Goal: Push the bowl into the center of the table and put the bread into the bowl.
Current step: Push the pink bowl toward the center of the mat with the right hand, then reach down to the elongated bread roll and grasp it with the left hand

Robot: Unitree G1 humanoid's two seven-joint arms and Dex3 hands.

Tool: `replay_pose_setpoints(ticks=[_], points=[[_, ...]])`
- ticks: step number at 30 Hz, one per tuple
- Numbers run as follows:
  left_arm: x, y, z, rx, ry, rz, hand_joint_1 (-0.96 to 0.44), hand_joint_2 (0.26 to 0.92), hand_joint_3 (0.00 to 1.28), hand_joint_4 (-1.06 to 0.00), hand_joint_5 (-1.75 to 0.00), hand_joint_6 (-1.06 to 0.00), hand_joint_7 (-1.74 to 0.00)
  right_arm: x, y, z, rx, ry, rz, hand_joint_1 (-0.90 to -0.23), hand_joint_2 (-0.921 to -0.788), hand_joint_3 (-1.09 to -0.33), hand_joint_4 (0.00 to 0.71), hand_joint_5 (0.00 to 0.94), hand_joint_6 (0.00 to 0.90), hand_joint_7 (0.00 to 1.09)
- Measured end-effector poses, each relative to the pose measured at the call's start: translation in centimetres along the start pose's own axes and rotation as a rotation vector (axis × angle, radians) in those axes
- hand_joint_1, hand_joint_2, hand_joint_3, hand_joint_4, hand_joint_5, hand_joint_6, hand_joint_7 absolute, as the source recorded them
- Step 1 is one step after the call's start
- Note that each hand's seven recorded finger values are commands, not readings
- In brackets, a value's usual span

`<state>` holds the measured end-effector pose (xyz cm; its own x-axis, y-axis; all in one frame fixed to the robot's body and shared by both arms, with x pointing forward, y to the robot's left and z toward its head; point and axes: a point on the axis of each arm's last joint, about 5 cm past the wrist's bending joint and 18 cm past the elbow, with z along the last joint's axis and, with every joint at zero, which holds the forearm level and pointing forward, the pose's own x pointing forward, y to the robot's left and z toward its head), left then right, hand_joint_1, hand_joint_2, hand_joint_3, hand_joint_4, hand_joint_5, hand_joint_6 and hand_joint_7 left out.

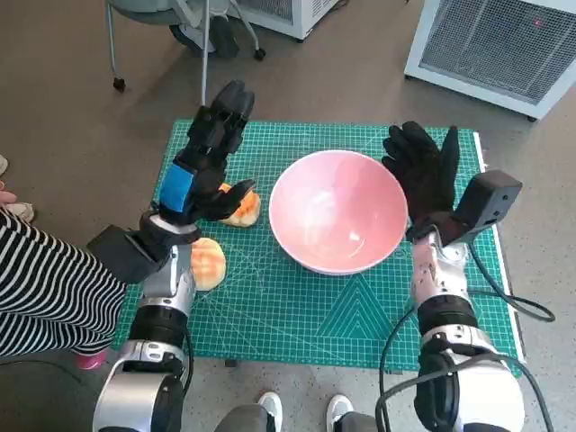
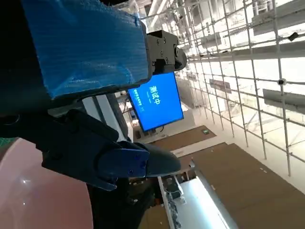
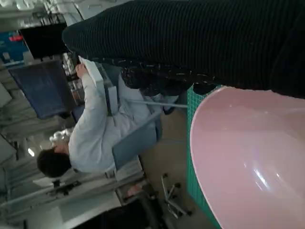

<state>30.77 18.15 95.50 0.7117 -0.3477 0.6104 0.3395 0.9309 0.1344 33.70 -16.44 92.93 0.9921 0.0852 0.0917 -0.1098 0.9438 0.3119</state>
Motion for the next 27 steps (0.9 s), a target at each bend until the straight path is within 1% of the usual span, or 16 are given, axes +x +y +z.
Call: replay_pose_setpoints(ticks=[5,9,16,22,24,27], points=[[0.0,0.0,0.0,0.001,0.001,0.001,-0.7,0.921,0.32,-0.08,0.0,-0.04,-0.25,0.08,-0.6,0.9,-0.044,-0.056,0.004,-0.698,-0.921,-0.814,0.078,0.004,0.087,0.14],[0.0,0.0,0.0,0.002,0.001,0.006,-0.71,0.921,0.32,-0.08,0.0,-0.04,-0.25,0.12,-1.0,1.8,-0.09,-0.134,0.019,-0.703,-0.921,-0.799,0.081,0.004,0.092,0.14],[0.2,-0.4,0.0,-0.002,-0.002,0.01,-0.71,0.921,0.33,-0.09,0.0,-0.04,-0.25,0.03,-1.1,3.3,-0.162,-0.31,0.093,-0.703,-0.921,-0.756,0.094,0.008,0.109,0.15],[0.8,-1.2,0.1,-0.02,-0.012,-0.009,-0.72,0.921,0.34,-0.09,0.0,-0.04,-0.26,-0.58,-1.1,3.7,-0.219,-0.43,0.165,-0.695,-0.921,-0.745,0.099,0.009,0.115,0.16],[1.0,-1.4,0.1,-0.026,-0.015,-0.019,-0.72,0.921,0.34,-0.09,0.0,-0.02,-0.31,-0.82,-1.0,3.7,-0.235,-0.463,0.19,-0.697,-0.921,-0.74,0.103,0.01,0.123,0.17],[1.3,-1.7,0.3,-0.032,-0.024,-0.037,-0.71,0.921,0.34,-0.09,0.0,0.0,-0.33,-1.25,-1.0,3.8,-0.259,-0.506,0.226,-0.705,-0.921,-0.733,0.107,0.011,0.137,0.18]])
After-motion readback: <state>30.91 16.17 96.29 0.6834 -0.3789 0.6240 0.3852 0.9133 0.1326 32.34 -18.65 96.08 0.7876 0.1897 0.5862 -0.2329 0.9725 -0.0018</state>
